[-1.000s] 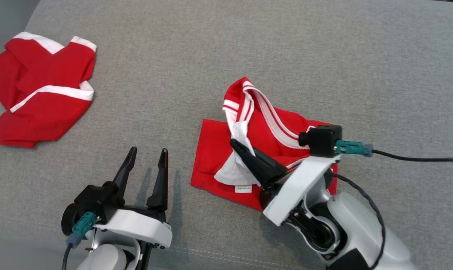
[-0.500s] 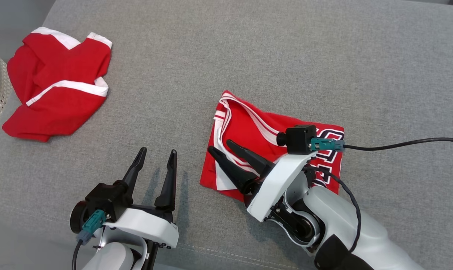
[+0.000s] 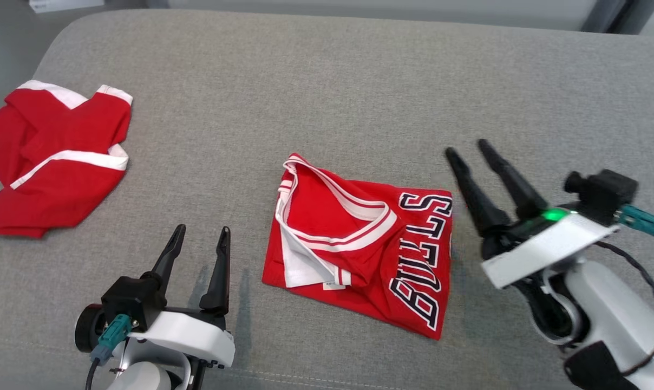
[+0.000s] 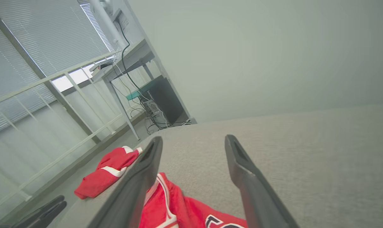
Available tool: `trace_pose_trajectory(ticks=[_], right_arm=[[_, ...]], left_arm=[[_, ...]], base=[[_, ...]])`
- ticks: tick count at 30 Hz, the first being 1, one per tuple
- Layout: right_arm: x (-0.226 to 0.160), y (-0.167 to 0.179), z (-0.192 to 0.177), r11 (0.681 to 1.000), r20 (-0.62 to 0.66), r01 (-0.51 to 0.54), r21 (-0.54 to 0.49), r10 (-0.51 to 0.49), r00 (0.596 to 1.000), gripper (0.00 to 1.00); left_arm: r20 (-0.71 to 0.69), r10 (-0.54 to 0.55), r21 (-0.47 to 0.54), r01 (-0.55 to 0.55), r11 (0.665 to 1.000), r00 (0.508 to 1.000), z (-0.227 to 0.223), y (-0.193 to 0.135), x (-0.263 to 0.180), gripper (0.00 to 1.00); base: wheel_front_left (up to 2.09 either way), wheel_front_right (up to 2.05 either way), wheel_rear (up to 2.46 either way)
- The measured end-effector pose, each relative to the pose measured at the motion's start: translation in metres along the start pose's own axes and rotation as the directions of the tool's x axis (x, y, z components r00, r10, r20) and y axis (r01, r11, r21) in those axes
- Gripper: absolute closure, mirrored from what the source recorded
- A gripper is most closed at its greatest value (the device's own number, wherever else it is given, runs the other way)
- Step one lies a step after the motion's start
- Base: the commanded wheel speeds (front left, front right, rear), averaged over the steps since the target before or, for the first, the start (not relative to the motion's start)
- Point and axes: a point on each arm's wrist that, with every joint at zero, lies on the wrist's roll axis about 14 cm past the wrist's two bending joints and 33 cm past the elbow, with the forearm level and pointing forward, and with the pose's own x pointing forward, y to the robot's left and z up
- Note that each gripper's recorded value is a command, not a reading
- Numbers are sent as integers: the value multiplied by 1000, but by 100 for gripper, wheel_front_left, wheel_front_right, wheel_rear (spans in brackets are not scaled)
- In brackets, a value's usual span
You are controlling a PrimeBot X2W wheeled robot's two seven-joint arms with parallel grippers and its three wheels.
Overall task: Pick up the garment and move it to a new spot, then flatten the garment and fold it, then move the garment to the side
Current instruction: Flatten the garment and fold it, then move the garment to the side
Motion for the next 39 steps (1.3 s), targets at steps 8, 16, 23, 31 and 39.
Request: trace_pose_trajectory(ticks=[8, 16, 23, 31, 39], right_arm=[[-100, -85, 62, 888, 195, 351, -298, -303, 933, 0], [-153, -79, 59, 796, 237, 455, -399, -390, 890, 0], [-189, -84, 42, 757, 225, 538, -371, -488, 843, 0], [-188, -84, 40, 759, 223, 541, -362, -493, 841, 0], [-183, -83, 36, 770, 207, 524, -364, -482, 852, 0]], left_arm=[[38, -21, 24, 20, 1000, 999, 14, -4, 2, 0], [52, -49, 44, 46, 998, 997, 24, -10, 6, 0], [21, -41, 44, 40, 998, 999, 16, -10, 0, 0], [3, -17, 37, 17, 999, 1000, 11, -4, -8, 0], [0, -5, 40, 5, 999, 1000, 11, 0, -10, 0]], base=[[0, 0, 0], [0, 0, 0], [0, 0, 0], [0, 0, 0], [0, 0, 0]])
